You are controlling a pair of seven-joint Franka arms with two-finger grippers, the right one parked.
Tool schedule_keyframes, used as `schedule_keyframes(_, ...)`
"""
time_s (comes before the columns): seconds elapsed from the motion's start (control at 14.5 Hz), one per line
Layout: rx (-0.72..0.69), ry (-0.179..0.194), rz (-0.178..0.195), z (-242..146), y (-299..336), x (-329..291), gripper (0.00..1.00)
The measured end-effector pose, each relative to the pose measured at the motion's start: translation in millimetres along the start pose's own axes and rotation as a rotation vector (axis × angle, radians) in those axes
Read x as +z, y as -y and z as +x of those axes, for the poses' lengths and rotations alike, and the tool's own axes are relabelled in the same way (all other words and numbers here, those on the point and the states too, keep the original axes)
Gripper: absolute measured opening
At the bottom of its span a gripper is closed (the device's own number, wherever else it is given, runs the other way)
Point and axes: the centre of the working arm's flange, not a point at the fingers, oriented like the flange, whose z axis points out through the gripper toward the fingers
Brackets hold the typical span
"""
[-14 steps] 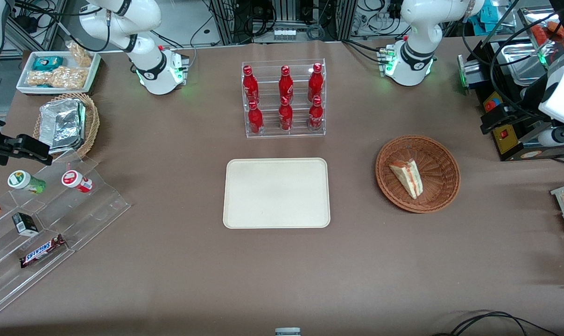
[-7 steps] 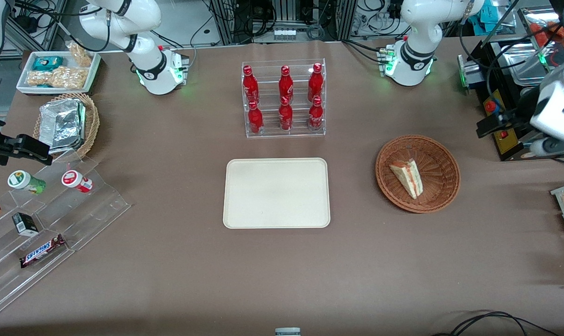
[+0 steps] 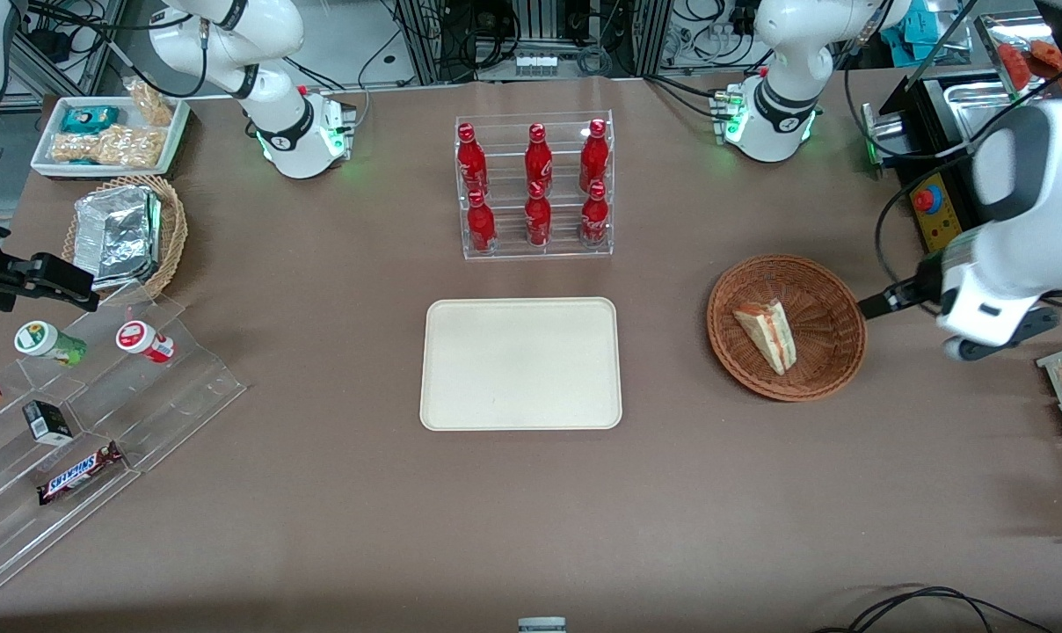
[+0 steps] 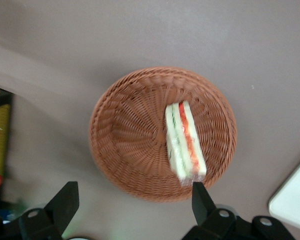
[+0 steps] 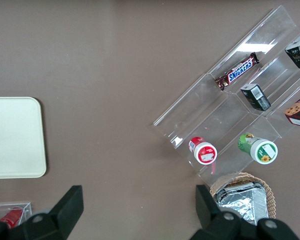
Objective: Place sandwich from basket to tray
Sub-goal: 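Move the left gripper from rest toward the wicker basket, then lower the left gripper onto the wrapped sandwich and close on it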
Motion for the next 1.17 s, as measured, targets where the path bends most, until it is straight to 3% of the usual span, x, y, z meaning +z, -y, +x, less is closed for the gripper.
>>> schedule_keyframes(0.21,-0.159,-0.053,-0.065,-10,-15,64,1.0)
schedule_keyframes(0.34,-0.179,-0.068,-0.076,-26,-28,101,1.0)
schedule_keyframes(0.83,-0.186,-0.001,-0.035,-46,-52,152,1.0)
schedule_keyframes(1.17,-0.187,0.008,-0.036,-50,-68,177,1.0)
